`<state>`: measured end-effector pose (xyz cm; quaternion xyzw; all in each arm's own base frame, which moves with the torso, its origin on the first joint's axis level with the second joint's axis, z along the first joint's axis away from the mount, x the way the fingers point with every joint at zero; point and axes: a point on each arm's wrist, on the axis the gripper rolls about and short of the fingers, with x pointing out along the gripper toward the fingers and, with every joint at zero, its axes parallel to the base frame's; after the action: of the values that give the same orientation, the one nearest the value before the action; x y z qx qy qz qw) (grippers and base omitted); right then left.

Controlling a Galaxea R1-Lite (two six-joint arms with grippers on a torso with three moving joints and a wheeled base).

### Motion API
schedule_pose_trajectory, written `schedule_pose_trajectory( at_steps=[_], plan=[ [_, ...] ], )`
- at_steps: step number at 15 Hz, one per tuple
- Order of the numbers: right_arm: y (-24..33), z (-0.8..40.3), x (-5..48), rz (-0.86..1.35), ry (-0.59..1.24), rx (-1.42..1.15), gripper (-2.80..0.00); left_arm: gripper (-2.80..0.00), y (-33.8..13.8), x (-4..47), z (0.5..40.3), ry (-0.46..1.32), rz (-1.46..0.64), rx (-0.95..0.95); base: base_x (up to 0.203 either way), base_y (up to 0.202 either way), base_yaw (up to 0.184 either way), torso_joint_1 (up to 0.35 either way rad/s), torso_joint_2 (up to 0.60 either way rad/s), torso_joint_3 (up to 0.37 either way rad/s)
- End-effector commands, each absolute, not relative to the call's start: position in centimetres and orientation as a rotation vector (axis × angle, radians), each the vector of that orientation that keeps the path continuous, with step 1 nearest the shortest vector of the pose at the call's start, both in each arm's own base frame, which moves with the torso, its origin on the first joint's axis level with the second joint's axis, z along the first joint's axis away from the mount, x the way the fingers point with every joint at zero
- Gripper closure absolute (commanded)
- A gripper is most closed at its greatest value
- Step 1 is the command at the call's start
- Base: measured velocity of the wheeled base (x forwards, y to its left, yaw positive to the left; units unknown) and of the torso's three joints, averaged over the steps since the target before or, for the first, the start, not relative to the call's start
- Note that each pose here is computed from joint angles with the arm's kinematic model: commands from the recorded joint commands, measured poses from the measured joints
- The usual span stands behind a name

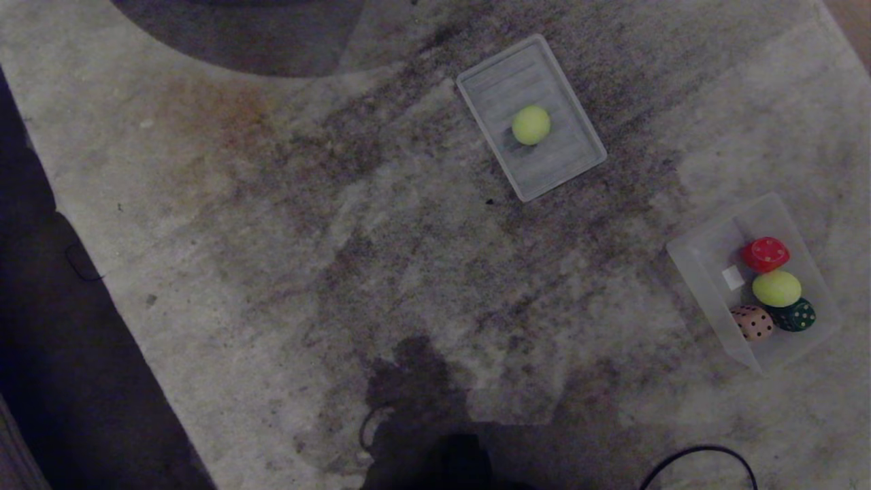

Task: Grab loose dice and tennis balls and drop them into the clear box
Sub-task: Pick up the ball on the lid

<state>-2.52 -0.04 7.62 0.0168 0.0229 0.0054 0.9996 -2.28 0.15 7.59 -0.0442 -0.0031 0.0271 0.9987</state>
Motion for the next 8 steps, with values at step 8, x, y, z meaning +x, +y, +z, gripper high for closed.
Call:
schedule_pose_trajectory(
  at_steps=[8],
  plan=[
    [-0.04, 7.60, -2.52, 0.008, 0.048, 0.042, 0.00, 0.00, 0.15, -2.26, 7.56, -0.004, 0.053, -0.089, 0.000, 0.000, 0.000, 0.000, 0.00, 0.000]
  ],
)
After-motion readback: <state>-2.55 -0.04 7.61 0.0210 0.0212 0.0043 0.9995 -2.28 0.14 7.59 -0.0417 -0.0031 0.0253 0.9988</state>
